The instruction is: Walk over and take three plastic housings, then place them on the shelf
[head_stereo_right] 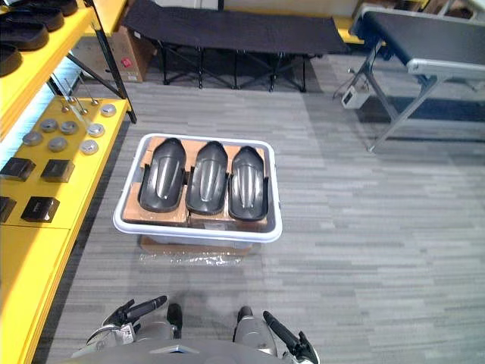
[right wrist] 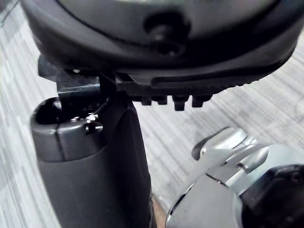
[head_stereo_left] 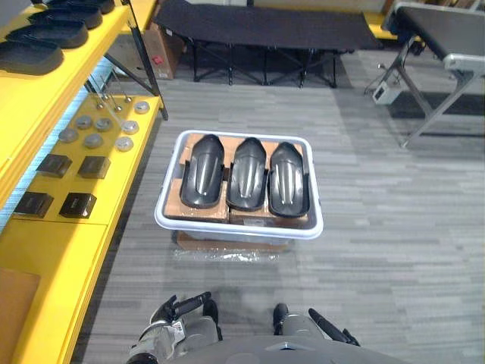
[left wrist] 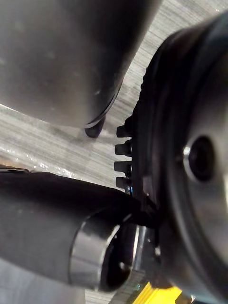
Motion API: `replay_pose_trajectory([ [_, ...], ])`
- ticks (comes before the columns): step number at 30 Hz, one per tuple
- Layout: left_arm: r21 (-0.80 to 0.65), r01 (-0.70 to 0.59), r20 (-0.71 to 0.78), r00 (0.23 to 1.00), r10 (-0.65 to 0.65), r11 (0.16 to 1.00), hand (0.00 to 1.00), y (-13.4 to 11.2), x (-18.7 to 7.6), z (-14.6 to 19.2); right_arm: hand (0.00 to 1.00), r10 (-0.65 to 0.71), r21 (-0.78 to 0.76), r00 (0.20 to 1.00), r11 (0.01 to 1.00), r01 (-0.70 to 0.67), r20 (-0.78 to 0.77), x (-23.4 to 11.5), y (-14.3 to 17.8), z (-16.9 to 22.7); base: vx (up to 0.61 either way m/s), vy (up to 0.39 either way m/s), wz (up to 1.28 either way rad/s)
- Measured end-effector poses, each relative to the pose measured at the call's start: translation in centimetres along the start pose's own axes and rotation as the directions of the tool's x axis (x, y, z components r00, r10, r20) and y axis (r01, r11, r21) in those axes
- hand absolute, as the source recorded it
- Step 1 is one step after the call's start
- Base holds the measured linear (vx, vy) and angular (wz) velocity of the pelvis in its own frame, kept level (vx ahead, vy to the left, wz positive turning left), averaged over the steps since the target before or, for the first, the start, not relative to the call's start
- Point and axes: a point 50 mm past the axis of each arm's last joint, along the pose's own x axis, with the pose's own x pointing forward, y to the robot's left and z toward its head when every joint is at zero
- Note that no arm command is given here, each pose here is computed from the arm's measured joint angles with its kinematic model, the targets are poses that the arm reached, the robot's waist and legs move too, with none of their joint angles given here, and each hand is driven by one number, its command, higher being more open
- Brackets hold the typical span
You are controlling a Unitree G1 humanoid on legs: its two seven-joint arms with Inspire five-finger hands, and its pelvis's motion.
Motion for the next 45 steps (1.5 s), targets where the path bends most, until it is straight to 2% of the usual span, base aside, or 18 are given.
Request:
replay_pose_trajectory([
  [6, -0.018, 0.015, 0.022, 1.0, -0.014, 1.0, 1.0, -0.3, 0.0, 0.5, 1.0, 0.025, -0.037, 0.994, 0.999, -0.021, 0.106, -0.2, 0.8, 1.3, -0.06, -0.034, -0.23],
  [10, -0.003, 0.028, 0.069, 0.997, -0.028, 1.0, 1.0, -0.6, 0.1, 1.9, 1.0, 0.094, -0.091, 0.947, 0.993, -0.07, 0.306, -1.0, 3.4, 4.6, -0.01, 0.011, -0.11],
  [13, 0.009, 0.043, 0.112, 0.993, -0.044, 0.999, 1.0, -1.1, 0.0, 2.8, 1.0, 0.158, -0.103, 0.861, 0.987, -0.124, 0.483, -2.6, 5.5, 8.6, 0.06, 0.044, 0.0],
  [15, 0.016, 0.053, 0.133, 0.99, -0.055, 0.998, 1.0, -1.3, 0.0, 3.2, 1.0, 0.201, -0.108, 0.769, 0.979, -0.171, 0.606, -4.3, 6.8, 11.7, 0.1, 0.03, 0.07],
  [17, 0.024, 0.059, 0.145, 0.987, -0.062, 0.998, 1.0, -1.4, -0.1, 3.4, 1.0, 0.227, -0.115, 0.707, 0.972, -0.204, 0.669, -5.5, 7.4, 13.4, 0.17, 0.024, 0.05],
  [23, 0.06, 0.067, 0.195, 0.978, -0.078, 0.996, 1.0, -1.3, -0.2, 4.3, 1.0, 0.334, -0.201, 0.518, 0.933, -0.297, 0.787, -10.0, 8.8, 18.1, 0.12, 0.026, -0.06],
  [26, 0.065, 0.073, 0.224, 0.971, -0.086, 0.995, 1.0, -1.2, -0.3, 4.9, 1.0, 0.357, -0.237, 0.463, 0.925, -0.297, 0.811, -11.2, 8.8, 19.7, 0.04, 0.035, -0.05],
  [32, 0.059, 0.082, 0.268, 0.959, -0.095, 0.995, 1.0, -1.1, -0.5, 5.7, 1.0, 0.352, -0.277, 0.411, 0.933, -0.232, 0.841, -12.2, 9.6, 24.8, -0.02, 0.06, 0.1],
  [39, 0.062, 0.109, 0.323, 0.938, -0.123, 0.992, 1.0, -2.2, -0.7, 7.5, 1.0, 0.303, -0.285, 0.422, 0.953, -0.108, 0.854, -12.1, 11.3, 33.1, -0.1, 0.04, 0.18],
  [45, 0.089, 0.135, 0.343, 0.926, -0.157, 0.987, 1.0, -3.3, -0.7, 8.7, 1.0, 0.219, -0.226, 0.419, 0.974, -0.032, 0.881, -13.6, 10.1, 39.8, -0.14, 0.016, 0.18],
])
